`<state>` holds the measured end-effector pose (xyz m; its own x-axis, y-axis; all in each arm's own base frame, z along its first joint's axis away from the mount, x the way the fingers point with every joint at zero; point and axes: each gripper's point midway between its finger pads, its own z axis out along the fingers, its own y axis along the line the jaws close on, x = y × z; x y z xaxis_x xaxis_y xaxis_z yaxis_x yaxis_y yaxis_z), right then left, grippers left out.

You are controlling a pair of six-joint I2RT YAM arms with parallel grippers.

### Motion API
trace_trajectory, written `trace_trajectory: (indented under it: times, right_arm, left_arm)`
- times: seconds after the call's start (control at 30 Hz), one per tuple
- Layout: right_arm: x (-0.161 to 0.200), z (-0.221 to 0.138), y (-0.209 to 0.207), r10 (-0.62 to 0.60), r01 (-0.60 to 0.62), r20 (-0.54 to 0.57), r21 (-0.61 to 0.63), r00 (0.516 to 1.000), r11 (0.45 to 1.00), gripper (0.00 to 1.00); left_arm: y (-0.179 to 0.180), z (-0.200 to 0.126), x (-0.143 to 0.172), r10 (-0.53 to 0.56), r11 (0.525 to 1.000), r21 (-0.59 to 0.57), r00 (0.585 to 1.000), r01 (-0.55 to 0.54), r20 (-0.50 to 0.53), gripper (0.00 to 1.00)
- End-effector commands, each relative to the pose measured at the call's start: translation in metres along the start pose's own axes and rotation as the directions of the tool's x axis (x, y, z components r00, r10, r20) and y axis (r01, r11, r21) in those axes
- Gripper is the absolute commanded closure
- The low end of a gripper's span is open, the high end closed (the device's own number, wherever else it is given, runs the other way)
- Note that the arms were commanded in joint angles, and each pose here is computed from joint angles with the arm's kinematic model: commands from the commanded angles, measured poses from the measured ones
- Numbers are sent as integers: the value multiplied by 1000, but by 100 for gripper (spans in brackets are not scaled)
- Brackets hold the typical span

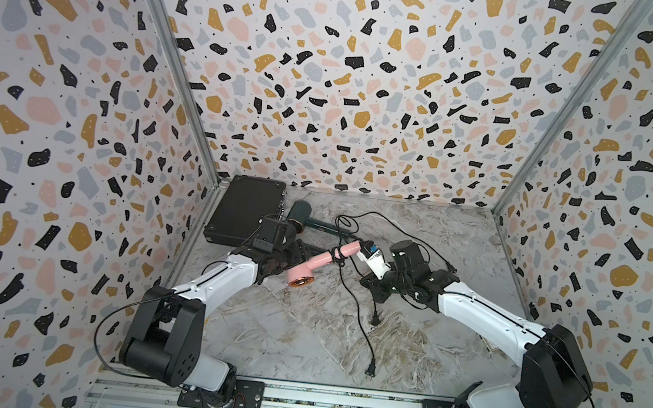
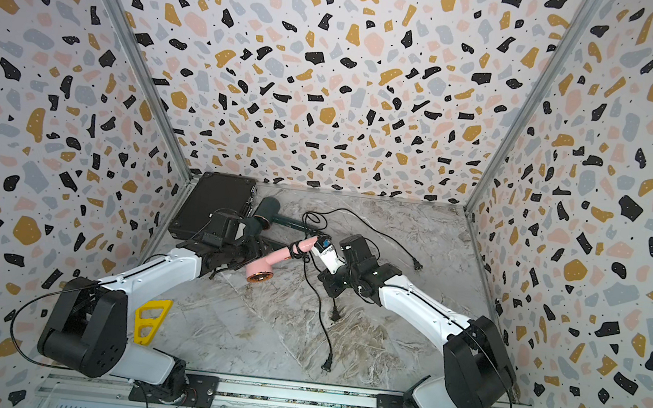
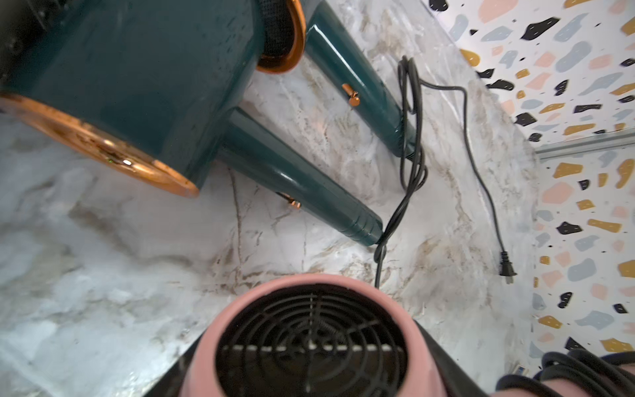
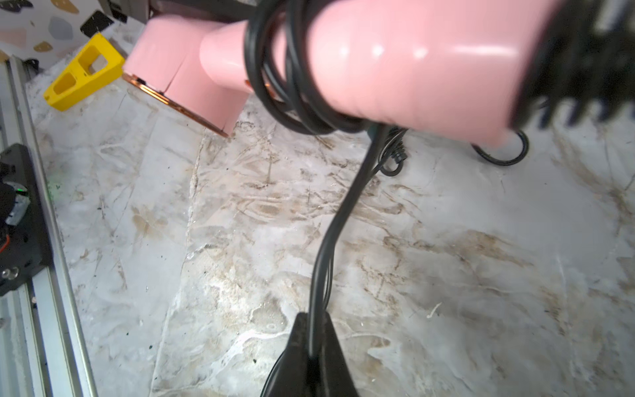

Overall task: Wrap the cord around the hair dryer
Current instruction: Wrap the power cord around the hair dryer.

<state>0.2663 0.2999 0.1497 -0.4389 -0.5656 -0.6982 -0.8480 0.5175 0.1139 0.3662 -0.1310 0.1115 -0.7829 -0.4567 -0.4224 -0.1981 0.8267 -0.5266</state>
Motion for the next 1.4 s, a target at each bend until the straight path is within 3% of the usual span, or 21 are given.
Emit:
trace_trajectory:
  times: [0.0,0.17,0.33,0.43,0.53,0.7,0.8,0.9,1.03,1.2,1.37]
  right_arm:
    - [6,-19,20,-89,89,-96,-9,991,996,100]
    - [-9,-28,15,-177,184,-144,38,974,982,100]
    - [-26,-37,9,-246,260,-204,44,948,965,100]
    - [-39,-42,3,-292,312,-228,57,929,948,100]
    - [-47,-48,2,-335,356,-276,28,901,934,100]
    - [-48,-62,-6,-384,415,-379,1,842,910,100]
    - [-44,-69,-12,-410,445,-420,-17,809,895,100]
    - [-47,-69,-13,-474,493,-388,-57,790,868,100]
    - [-62,-68,-2,-546,534,-259,-122,797,837,100]
    - [-71,-74,11,-553,525,-102,-211,827,824,100]
    - [-64,-83,8,-489,465,-33,-262,872,846,97]
  left_arm:
    - [2,-15,-58,37,991,-135,969,-4,244,100]
    - [-1,-19,-49,250,937,-298,945,-182,209,100]
    - [-5,-27,-36,446,842,-391,887,-370,120,100]
    - [-11,-32,-27,558,772,-398,828,-495,53,100]
    - [-20,-39,-16,677,677,-381,736,-629,-13,100]
    - [-19,-54,-3,773,550,-358,622,-755,-125,100]
    - [-20,-58,10,807,514,-285,569,-809,-159,100]
    - [-30,-58,34,835,506,-130,522,-853,-171,100]
    - [-56,-58,66,842,534,104,519,-839,-145,100]
    - [-91,-75,99,837,532,376,539,-758,-98,100]
    - [-113,-102,108,811,526,497,582,-690,-50,100]
